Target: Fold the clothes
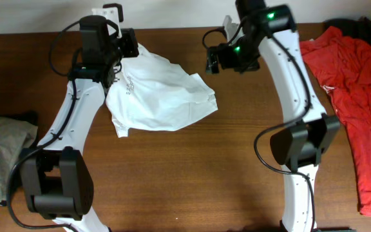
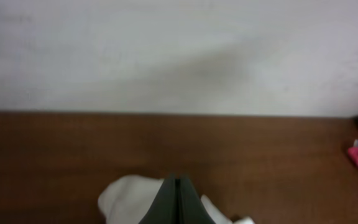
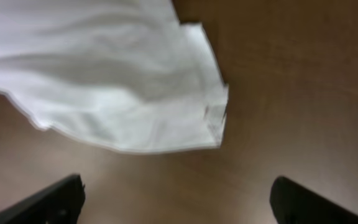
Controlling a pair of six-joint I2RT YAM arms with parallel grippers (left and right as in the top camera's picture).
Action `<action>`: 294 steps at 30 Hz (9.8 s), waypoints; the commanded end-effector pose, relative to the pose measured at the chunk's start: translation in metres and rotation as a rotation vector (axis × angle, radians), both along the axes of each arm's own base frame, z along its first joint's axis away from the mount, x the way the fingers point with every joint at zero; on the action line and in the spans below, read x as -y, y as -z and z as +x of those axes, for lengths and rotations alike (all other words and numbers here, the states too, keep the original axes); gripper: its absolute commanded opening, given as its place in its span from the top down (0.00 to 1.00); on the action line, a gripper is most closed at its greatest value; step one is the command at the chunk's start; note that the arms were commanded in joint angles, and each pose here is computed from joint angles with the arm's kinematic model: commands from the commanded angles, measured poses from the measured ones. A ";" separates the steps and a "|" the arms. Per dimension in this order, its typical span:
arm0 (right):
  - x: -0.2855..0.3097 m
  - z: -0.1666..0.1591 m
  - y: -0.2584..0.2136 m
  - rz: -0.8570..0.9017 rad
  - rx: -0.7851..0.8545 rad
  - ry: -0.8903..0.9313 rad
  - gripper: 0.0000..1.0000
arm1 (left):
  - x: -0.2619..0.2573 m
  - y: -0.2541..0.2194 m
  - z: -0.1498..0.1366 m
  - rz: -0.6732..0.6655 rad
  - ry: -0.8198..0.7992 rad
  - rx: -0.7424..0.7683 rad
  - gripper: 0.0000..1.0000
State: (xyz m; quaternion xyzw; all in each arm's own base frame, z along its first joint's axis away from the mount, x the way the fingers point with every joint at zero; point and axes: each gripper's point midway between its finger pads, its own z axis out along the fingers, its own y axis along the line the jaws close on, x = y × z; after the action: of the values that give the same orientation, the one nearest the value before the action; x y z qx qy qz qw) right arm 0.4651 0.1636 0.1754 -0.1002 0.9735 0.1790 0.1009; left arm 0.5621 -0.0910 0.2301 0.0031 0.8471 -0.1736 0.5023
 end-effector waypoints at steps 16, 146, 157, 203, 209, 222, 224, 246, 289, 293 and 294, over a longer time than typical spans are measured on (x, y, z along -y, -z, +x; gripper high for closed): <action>-0.078 0.035 0.186 0.113 0.031 -0.074 0.21 | 0.014 0.032 -0.038 0.047 0.051 -0.206 1.00; 0.097 0.011 -0.158 -0.171 0.427 0.432 0.96 | 0.130 0.243 -0.032 0.110 0.298 -0.424 1.00; 0.099 0.012 -0.158 -0.172 0.428 0.437 0.96 | 0.052 -0.059 0.010 0.263 -0.034 0.108 1.00; 0.154 -0.078 -0.230 -0.234 0.499 0.632 0.96 | -0.134 -0.377 -0.242 0.305 -0.486 0.665 1.00; 0.147 -0.032 -0.158 -0.295 0.320 0.611 0.96 | -0.135 -0.248 -0.091 0.328 -0.398 0.339 1.00; 0.143 0.074 0.037 -0.391 0.093 0.580 0.96 | -0.122 0.072 0.082 0.335 -0.286 -0.062 1.00; 0.150 0.082 0.035 -0.380 0.124 0.598 0.58 | -0.120 0.072 0.084 0.335 -0.284 -0.057 0.99; 0.230 -0.002 0.115 -0.349 -0.334 0.660 0.01 | -0.018 0.126 -0.034 0.465 -0.042 -0.550 0.30; 0.145 -0.009 0.223 0.091 -0.035 0.656 0.96 | -0.012 0.071 -0.142 0.480 -0.007 -0.625 0.30; 0.156 -0.011 0.219 0.068 -0.028 0.657 0.96 | -0.016 0.090 -0.147 0.501 -0.003 -0.652 0.31; 0.163 -0.010 0.215 0.069 -0.023 0.668 0.96 | -0.017 0.108 -0.158 0.507 0.007 -0.695 0.32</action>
State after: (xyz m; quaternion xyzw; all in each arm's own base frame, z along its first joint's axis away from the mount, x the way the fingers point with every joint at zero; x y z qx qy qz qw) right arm 0.4864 0.0130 0.0001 0.2103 0.9342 0.2008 0.2068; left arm 0.4231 -0.0812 0.1438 0.0719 0.9768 0.0394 0.1979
